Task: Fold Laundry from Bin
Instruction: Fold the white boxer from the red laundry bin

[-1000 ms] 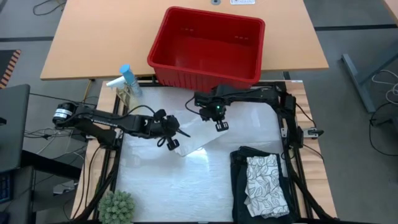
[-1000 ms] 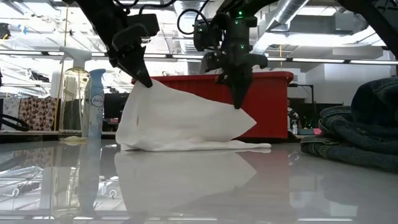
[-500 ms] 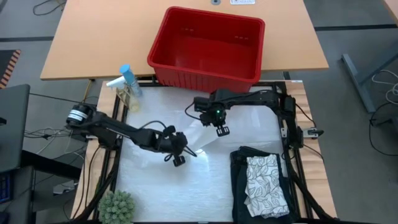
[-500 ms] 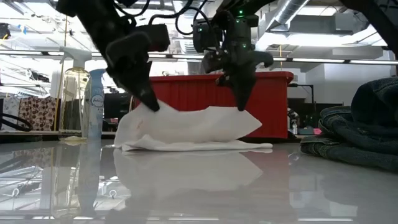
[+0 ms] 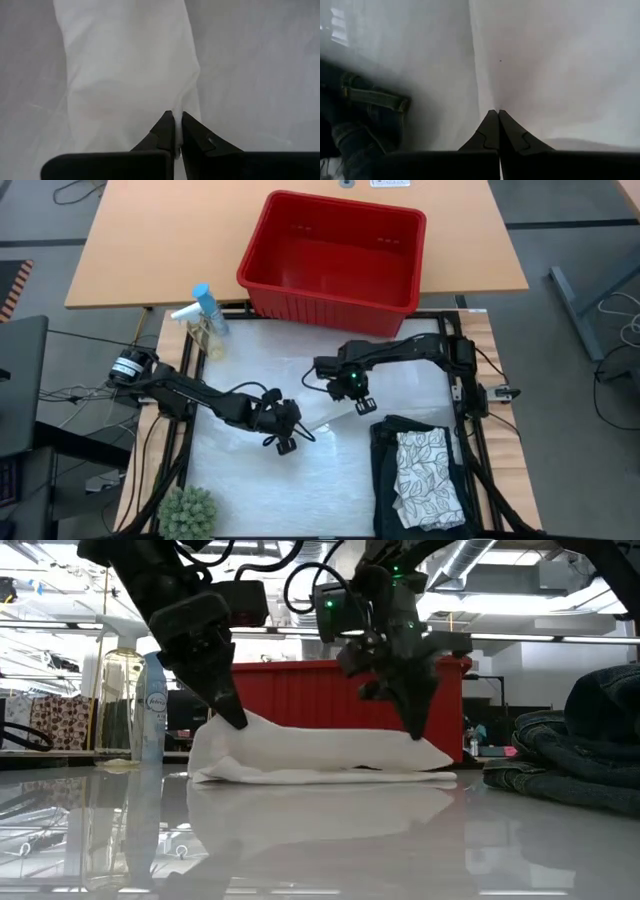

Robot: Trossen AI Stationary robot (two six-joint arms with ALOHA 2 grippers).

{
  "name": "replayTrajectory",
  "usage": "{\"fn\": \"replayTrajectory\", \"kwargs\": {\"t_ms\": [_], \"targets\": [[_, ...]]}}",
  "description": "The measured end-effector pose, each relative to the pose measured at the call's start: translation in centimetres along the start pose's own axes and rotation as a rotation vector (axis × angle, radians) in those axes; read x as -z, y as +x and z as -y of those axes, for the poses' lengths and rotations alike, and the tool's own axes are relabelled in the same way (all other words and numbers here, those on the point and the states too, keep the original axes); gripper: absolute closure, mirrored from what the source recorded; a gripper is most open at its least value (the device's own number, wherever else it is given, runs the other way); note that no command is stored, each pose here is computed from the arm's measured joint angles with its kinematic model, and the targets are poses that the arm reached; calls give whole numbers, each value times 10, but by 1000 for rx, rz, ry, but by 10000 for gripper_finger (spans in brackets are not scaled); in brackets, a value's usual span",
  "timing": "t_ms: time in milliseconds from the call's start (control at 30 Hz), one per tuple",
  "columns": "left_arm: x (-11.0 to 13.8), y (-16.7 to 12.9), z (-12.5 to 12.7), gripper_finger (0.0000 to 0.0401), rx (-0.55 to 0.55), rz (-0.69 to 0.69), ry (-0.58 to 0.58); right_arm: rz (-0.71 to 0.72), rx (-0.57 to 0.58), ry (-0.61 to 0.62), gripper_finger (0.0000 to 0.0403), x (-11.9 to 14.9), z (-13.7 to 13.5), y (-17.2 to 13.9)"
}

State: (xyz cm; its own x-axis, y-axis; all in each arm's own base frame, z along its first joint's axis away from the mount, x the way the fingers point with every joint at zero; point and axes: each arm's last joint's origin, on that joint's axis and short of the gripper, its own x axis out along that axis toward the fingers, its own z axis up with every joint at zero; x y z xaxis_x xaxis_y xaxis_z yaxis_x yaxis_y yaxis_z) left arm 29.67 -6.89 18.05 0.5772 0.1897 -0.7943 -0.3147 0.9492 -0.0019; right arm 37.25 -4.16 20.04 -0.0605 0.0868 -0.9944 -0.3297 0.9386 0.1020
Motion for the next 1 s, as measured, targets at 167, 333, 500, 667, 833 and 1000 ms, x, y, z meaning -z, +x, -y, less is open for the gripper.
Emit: {"fn": "replayTrajectory", "kwargs": {"t_ms": [167,333,500,667,833,1000], "targets": [[0,0,0,401,16,-7,7,-8,-3,-14,387,-1,-5,5],[1,0,1,401,39,-20,13,3,1,-22,387,-4,-7,6],[1,0,1,401,39,-20,17,25,-43,-37,367,-6,-13,6],[2,0,3,398,85,-43,46,62,-124,-65,361,-9,-19,6],[2,0,3,368,89,-44,54,72,-151,-104,348,-11,-24,6],[3,-1,5,318,153,-74,74,97,-206,-111,318,-12,-28,6]]}}
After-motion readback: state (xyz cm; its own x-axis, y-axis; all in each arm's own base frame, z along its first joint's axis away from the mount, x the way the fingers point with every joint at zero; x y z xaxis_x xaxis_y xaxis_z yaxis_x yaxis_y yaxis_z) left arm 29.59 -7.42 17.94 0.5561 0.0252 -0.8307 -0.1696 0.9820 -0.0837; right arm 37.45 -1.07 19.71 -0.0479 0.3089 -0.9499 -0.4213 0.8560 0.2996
